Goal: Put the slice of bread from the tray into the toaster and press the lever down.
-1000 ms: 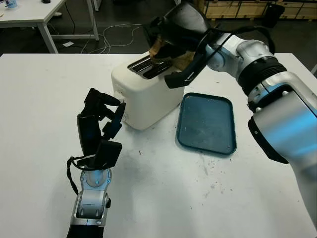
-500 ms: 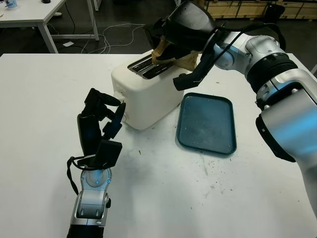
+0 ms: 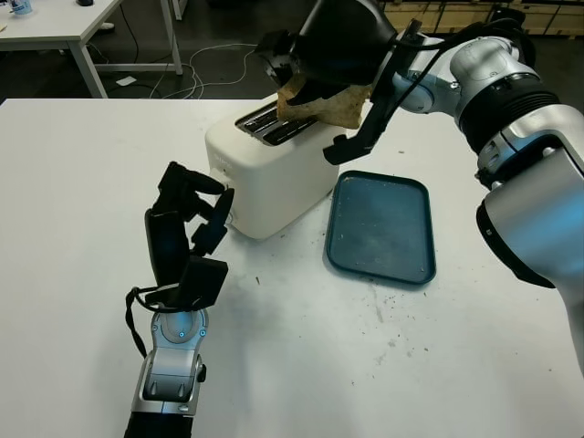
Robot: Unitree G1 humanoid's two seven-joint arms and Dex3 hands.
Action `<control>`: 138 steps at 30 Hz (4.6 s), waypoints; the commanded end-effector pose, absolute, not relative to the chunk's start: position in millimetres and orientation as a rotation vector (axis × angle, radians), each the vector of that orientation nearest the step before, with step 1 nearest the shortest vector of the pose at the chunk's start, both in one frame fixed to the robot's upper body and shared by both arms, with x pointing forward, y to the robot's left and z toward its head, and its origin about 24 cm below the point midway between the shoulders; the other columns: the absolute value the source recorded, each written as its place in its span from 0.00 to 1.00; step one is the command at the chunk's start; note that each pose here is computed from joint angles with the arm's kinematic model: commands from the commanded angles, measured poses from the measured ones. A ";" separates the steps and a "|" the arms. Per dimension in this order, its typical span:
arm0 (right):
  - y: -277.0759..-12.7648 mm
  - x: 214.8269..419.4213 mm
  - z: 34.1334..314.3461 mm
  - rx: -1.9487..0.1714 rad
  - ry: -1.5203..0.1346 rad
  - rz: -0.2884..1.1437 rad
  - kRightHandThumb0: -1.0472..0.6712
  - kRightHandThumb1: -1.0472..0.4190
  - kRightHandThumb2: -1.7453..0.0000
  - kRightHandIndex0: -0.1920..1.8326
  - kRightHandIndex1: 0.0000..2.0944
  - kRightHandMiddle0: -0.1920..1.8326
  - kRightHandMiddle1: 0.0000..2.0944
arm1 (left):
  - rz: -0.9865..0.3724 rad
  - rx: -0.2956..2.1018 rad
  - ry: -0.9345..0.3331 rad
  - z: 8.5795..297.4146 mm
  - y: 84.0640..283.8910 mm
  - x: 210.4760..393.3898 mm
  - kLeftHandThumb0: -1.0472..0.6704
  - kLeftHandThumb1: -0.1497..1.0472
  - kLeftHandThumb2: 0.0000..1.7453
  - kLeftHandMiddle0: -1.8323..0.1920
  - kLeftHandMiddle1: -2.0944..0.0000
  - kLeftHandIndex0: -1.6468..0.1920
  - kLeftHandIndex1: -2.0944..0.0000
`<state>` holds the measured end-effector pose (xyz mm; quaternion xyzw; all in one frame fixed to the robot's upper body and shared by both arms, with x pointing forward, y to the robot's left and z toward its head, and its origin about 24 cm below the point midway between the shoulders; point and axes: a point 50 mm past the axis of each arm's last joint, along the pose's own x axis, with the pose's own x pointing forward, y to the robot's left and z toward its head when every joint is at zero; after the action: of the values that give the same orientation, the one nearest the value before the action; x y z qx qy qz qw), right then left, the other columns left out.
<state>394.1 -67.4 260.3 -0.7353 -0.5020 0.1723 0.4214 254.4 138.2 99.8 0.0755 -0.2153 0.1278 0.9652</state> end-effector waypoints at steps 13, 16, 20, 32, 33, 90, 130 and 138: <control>-57.1 381.7 248.8 -1.862 -1.508 0.600 0.20 0.09 0.63 0.72 0.83 0.57 0.83 | 0.275 0.118 -0.436 101.4 128.4 255.6 0.34 0.89 0.16 0.53 0.17 0.65 0.17; -57.4 379.9 248.5 -1.837 -1.530 0.618 0.20 0.09 0.61 0.72 0.83 0.57 0.83 | 0.278 0.109 -0.435 101.1 127.8 255.2 0.34 0.89 0.16 0.53 0.17 0.65 0.17; -58.7 377.4 255.1 -1.808 -1.566 0.622 0.21 0.09 0.62 0.71 0.83 0.56 0.83 | 0.277 0.100 -0.432 101.0 127.7 254.8 0.34 0.89 0.16 0.53 0.17 0.66 0.17; -62.6 375.8 280.8 -1.794 -1.589 0.549 0.21 0.09 0.62 0.70 0.83 0.55 0.83 | 0.273 0.096 -0.429 100.8 127.0 255.4 0.34 0.89 0.15 0.53 0.17 0.66 0.17; -62.5 375.4 283.8 -1.787 -1.593 0.536 0.21 0.09 0.63 0.70 0.83 0.55 0.83 | 0.271 0.095 -0.428 100.7 127.1 255.3 0.34 0.89 0.15 0.53 0.17 0.66 0.17; 6.0 368.0 236.5 -2.029 -1.921 0.643 0.20 0.09 0.65 0.59 0.82 0.45 0.76 | 0.323 0.071 -0.428 102.9 120.3 252.3 0.34 0.89 0.16 0.53 0.17 0.67 0.17; -63.7 399.5 337.8 -1.441 -0.837 0.348 0.07 0.09 0.82 0.14 0.04 0.17 0.04 | 0.304 0.054 -0.398 96.3 116.9 252.3 0.35 0.89 0.15 0.52 0.17 0.66 0.17; -83.3 400.8 342.5 -1.316 -0.814 0.311 0.12 0.09 0.88 0.10 0.21 0.21 0.05 | 0.296 0.050 -0.392 94.8 115.7 252.4 0.34 0.89 0.15 0.53 0.17 0.66 0.17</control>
<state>400.8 -77.5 343.2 -0.6086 -0.3643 0.1395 0.6909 253.3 124.8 98.0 0.0516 -0.2071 0.1447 0.9662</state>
